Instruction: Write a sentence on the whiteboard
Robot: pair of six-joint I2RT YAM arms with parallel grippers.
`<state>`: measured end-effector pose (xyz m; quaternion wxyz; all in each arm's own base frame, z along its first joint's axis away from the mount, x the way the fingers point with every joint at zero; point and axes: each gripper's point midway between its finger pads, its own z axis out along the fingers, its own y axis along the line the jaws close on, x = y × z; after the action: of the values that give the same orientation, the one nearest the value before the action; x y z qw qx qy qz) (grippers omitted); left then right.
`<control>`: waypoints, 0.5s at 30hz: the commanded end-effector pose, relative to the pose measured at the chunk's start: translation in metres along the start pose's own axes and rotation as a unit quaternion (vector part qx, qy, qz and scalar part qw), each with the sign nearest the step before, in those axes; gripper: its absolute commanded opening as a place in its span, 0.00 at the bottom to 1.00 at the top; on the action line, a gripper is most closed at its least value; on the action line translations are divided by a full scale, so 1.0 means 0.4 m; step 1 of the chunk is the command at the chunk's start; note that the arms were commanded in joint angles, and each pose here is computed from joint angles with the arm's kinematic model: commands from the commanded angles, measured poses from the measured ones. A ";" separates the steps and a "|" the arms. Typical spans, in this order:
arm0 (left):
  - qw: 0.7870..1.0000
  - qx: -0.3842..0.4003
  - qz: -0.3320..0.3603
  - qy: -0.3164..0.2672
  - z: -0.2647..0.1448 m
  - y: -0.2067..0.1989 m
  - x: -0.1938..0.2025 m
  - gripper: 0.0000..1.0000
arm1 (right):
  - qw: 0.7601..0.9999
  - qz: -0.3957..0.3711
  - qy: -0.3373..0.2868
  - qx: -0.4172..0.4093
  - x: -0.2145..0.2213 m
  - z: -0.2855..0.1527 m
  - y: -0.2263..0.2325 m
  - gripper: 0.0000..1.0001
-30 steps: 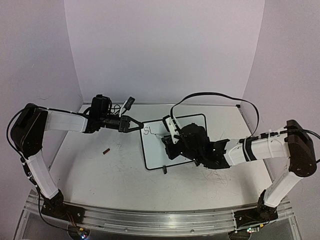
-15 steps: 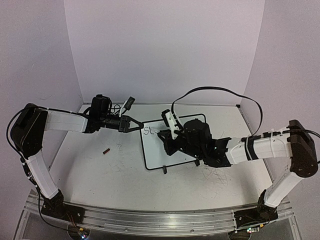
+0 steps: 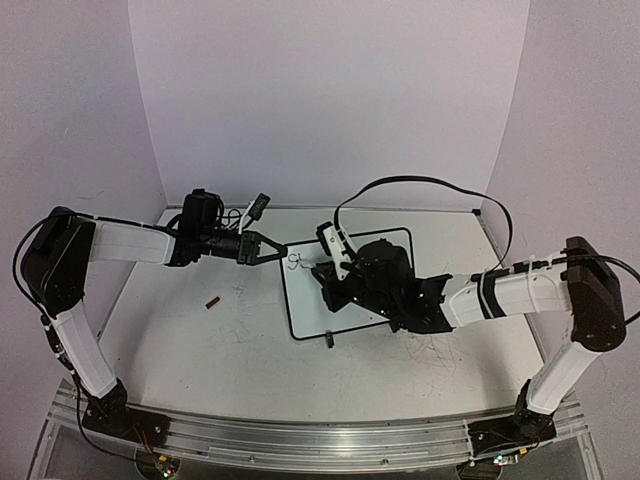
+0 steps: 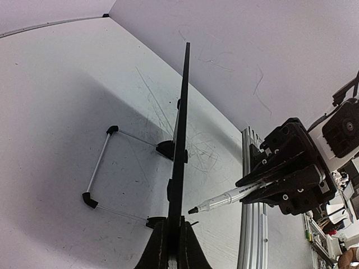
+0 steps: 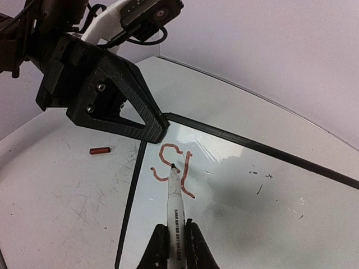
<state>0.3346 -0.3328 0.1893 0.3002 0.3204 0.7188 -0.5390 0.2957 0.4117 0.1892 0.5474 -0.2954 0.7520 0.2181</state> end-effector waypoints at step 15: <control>1.000 0.001 0.023 -0.011 -0.009 -0.030 -0.025 0.00 | 0.999 0.006 -0.016 0.028 -0.037 0.019 -0.018 0.00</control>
<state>0.3341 -0.3332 0.1898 0.3004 0.3211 0.7184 -0.5391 0.3000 0.4110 0.1859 0.5482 -0.2903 0.7566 0.2065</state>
